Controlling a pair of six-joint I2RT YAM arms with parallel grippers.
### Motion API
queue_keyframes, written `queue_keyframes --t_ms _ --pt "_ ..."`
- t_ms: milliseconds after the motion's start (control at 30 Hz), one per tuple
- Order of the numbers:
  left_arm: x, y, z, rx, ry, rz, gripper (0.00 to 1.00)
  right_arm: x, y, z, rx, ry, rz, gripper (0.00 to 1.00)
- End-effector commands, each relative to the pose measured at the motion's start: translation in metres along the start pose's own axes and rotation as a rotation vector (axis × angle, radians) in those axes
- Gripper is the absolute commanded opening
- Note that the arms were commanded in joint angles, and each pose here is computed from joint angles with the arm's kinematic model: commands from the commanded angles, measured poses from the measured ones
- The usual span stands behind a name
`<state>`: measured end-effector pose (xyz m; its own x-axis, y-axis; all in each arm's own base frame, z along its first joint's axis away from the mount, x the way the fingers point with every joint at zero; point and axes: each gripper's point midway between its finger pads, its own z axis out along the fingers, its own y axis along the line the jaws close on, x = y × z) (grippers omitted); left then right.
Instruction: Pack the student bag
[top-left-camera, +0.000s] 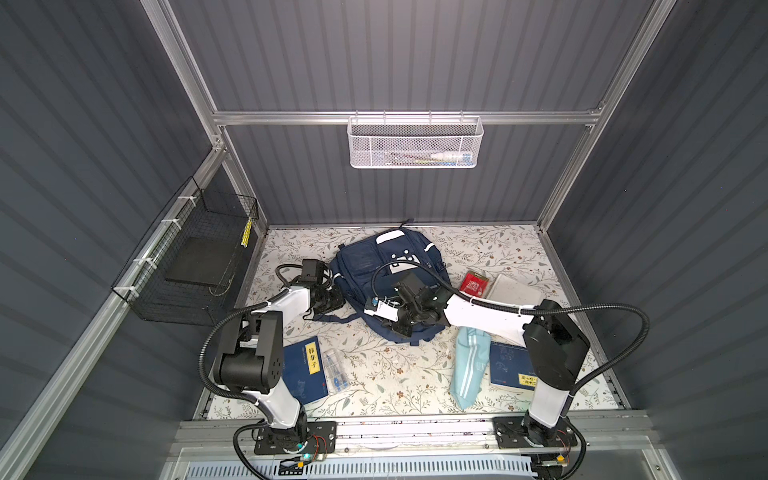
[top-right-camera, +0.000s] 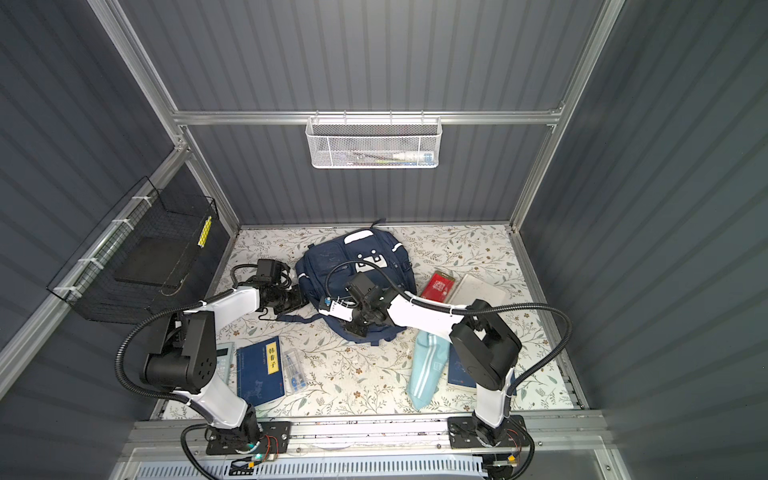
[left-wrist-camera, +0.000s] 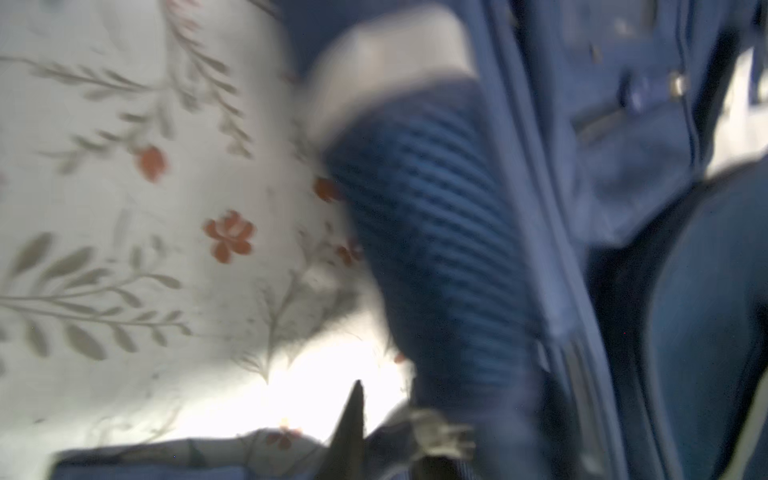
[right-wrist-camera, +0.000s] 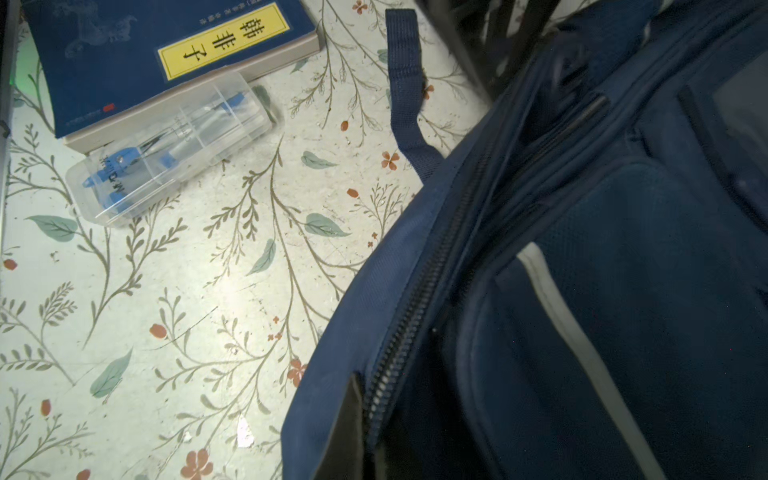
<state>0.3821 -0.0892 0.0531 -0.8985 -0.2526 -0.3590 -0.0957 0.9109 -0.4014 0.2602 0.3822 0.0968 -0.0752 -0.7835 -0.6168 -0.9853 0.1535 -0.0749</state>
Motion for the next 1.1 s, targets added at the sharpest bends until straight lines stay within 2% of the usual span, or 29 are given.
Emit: queue_keyframes --t_ms 0,33,167,233,300,400,533,633,700,800,833,967,1067 --pt "-0.061 0.022 -0.018 -0.087 -0.206 -0.026 0.4 0.023 0.017 -0.014 -0.053 0.086 0.04 0.24" --pt "-0.061 0.02 -0.022 -0.08 -0.212 -0.024 0.48 0.019 0.01 -0.016 -0.016 0.083 0.067 0.33" --pt "-0.057 0.005 -0.044 -0.048 -0.221 -0.011 0.72 -0.002 -0.022 -0.043 0.18 0.01 0.183 0.51" --pt "-0.051 -0.01 -0.061 -0.048 -0.229 0.026 0.87 -0.008 -0.038 -0.067 0.297 -0.049 0.292 0.62" --pt "-0.043 -0.033 -0.076 -0.047 -0.23 0.088 1.0 -0.004 -0.048 -0.091 0.357 -0.085 0.445 0.66" --pt "-0.025 -0.1 -0.093 0.034 -0.222 0.224 1.0 0.02 -0.061 -0.127 0.432 -0.124 0.68 0.72" --pt "0.002 -0.207 -0.102 0.282 -0.191 0.353 1.0 0.086 -0.08 -0.172 0.54 -0.174 0.993 0.78" --pt "0.022 -0.267 -0.098 0.393 -0.162 0.434 1.0 0.128 -0.085 -0.203 0.659 -0.172 1.114 0.82" --pt "0.04 -0.306 -0.084 0.491 -0.112 0.473 1.0 0.161 -0.089 -0.226 0.765 -0.157 1.22 0.85" --pt "0.067 -0.358 -0.06 0.552 -0.054 0.566 0.99 0.2 -0.095 -0.242 0.801 -0.179 1.351 0.88" --pt "0.076 -0.372 -0.051 0.568 -0.027 0.594 0.95 0.215 -0.098 -0.248 0.835 -0.177 1.39 0.88" --pt "0.105 -0.416 -0.016 0.702 0.068 0.639 0.88 0.263 -0.108 -0.259 0.871 -0.212 1.572 0.89" --pt "0.116 -0.434 0.017 0.722 0.121 0.633 0.84 0.302 -0.116 -0.26 0.926 -0.159 1.66 0.89"
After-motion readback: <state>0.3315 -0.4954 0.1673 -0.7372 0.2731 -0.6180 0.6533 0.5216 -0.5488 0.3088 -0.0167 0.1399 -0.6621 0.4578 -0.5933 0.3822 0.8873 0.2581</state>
